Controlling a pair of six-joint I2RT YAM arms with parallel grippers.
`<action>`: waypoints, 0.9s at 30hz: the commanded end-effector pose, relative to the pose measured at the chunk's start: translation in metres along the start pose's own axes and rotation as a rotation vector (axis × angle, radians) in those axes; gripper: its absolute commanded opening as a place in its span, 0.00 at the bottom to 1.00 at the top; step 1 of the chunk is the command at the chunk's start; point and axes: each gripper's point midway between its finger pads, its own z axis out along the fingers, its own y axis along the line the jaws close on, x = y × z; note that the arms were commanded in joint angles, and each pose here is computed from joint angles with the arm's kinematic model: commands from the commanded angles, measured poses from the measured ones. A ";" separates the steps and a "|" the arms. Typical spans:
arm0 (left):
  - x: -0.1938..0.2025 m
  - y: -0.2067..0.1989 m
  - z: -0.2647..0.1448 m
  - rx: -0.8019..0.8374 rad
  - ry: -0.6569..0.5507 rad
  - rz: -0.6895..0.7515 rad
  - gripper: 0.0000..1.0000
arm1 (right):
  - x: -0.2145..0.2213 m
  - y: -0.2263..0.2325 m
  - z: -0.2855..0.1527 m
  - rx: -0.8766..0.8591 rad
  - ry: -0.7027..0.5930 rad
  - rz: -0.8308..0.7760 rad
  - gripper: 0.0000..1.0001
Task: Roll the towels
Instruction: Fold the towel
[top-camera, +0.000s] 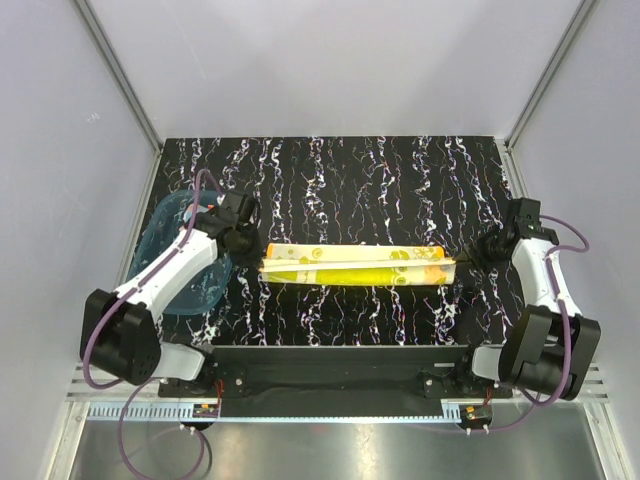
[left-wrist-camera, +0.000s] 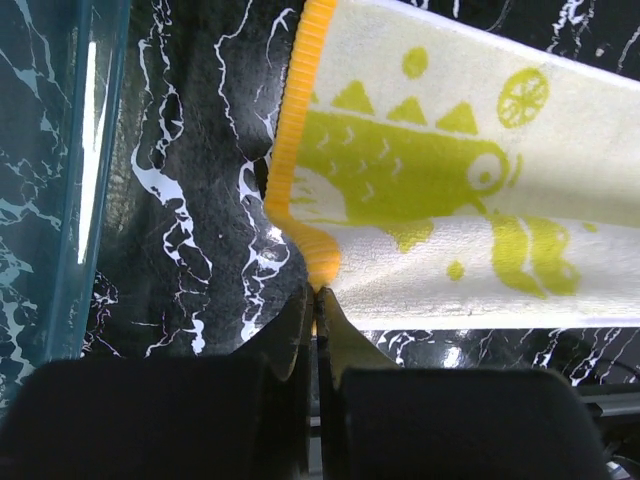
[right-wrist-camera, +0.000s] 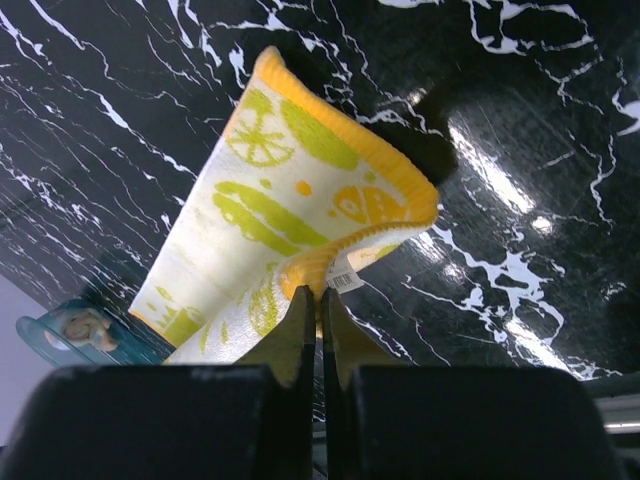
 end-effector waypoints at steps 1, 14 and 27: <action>-0.022 -0.002 0.001 -0.014 -0.047 0.020 0.00 | -0.022 0.021 -0.003 -0.050 -0.047 -0.049 0.00; -0.030 0.005 0.031 -0.085 0.003 0.019 0.00 | -0.030 0.023 0.032 -0.036 0.025 -0.037 0.00; -0.055 0.010 0.053 -0.114 0.054 -0.007 0.28 | -0.052 0.042 0.063 -0.046 0.086 -0.025 0.36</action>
